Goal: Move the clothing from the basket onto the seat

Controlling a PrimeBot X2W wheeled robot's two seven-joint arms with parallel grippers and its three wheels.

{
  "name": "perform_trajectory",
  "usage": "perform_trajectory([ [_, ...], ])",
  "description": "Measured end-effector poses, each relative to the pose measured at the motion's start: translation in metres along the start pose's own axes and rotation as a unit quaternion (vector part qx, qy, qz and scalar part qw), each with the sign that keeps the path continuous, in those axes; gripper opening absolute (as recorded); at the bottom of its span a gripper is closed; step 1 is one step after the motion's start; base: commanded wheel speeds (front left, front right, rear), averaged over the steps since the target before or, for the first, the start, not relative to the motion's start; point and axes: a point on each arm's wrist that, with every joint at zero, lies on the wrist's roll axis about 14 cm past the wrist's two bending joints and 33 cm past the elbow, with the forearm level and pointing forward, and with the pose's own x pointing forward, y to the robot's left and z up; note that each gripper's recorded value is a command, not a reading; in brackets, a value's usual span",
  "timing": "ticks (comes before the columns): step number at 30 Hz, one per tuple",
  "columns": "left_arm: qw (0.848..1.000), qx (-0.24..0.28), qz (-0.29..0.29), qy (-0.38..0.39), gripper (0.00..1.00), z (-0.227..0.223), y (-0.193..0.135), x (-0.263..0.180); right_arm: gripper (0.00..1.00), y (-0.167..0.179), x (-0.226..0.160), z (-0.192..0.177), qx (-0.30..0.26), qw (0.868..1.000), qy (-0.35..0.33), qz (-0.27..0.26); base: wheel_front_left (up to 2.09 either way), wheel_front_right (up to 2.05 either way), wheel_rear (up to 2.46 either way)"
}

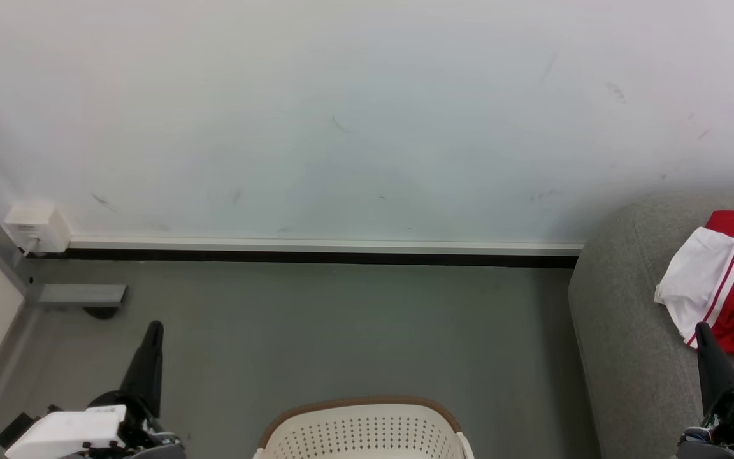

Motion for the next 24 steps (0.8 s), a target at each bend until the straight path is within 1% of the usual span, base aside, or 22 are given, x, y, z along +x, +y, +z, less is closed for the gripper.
perform_trajectory([
  [24, 1.0, 0.0, 0.0, 0.0, 0.0, 0.0, 0.0, 0.0, 0.0, 0.0, -0.0001, -0.0004, 0.0, 1.0, 0.001, 0.0, 0.0, 0.0, 0.0],
])
